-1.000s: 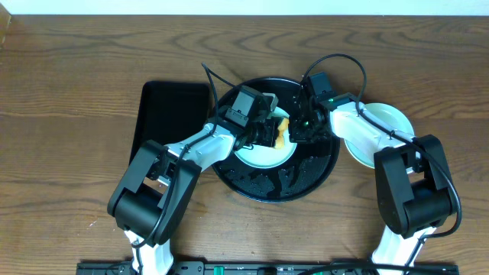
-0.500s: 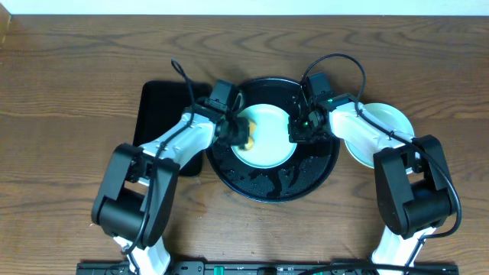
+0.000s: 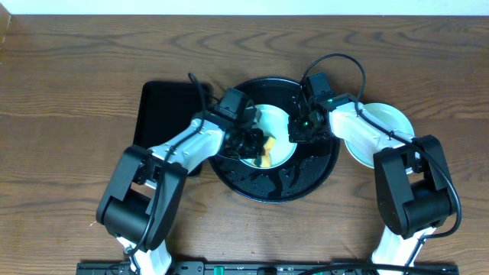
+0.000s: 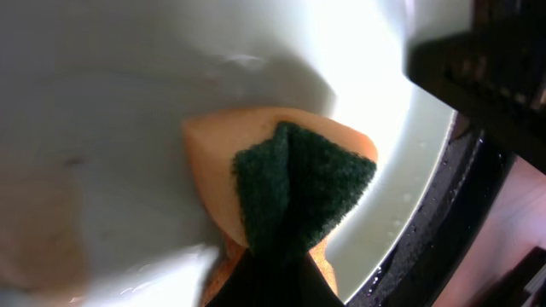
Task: Clean dirty plates on tray and stack at the side
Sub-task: 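Scrub the last light-blue plate with the sponge in the left gripper, then lift the plate with the right gripper and stack it on the right pile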
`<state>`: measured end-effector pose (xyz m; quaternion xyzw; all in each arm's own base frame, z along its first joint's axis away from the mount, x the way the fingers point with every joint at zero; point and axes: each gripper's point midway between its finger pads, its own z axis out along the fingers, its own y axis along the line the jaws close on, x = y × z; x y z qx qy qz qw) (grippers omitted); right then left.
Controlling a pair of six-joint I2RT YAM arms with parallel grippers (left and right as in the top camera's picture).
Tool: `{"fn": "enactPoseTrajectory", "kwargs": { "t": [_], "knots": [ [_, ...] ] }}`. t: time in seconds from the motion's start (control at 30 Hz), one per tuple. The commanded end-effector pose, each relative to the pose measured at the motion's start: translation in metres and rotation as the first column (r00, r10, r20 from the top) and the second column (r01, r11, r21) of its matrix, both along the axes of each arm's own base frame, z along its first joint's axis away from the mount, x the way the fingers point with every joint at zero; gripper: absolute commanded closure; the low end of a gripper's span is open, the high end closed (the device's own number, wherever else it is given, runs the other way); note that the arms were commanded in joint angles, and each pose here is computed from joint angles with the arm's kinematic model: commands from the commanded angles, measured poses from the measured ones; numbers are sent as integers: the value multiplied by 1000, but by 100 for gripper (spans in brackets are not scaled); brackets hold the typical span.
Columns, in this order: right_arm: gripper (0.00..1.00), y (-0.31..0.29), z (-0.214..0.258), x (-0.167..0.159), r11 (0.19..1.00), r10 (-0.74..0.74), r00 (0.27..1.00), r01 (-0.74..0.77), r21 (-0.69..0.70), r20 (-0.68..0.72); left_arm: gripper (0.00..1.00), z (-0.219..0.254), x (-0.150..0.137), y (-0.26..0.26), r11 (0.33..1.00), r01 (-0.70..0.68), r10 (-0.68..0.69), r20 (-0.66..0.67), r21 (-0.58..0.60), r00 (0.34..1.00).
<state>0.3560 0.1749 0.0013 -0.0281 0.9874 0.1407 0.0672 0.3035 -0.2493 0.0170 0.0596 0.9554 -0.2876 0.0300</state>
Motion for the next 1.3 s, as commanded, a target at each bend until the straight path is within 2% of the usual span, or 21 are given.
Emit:
{"fn": "enactPoseTrajectory", "kwargs": {
  "t": [0.0,0.13,0.3,0.57,0.7,0.83,0.9,1.07,1.27],
  "knots": [
    [99,-9,-33,-33,996,28,993,-37,-82,-112,93,-17,-12,-1,997,20,-19,-9,78,1000],
    [99,-9,-33,-33,996,28,993,-37,-82,-112,93,-25,-1,15,981,-20,9,58,191,998],
    [99,-9,-33,-33,996,27,993,-36,-83,-114,93,-30,32,57,931,-149,94,177,334,980],
    [99,-10,-33,-33,996,26,993,-36,-84,-114,92,-8,74,93,903,-289,212,254,319,944],
    [99,-10,-33,-33,996,25,993,-35,-85,-113,93,11,77,97,904,-303,221,279,300,935],
    [99,-14,-34,-30,993,19,995,-30,-110,-99,93,52,69,79,947,-267,209,285,179,935],
    [99,-17,-34,-28,992,16,996,-27,-126,-89,93,72,64,79,951,-268,211,306,156,928],
    [99,-19,-33,-14,989,10,1000,-14,-147,-27,92,98,55,101,926,-320,236,355,201,904],
    [99,-23,-22,9,980,48,996,-32,-199,80,93,93,44,131,877,-369,262,336,309,905]
  ]
}}
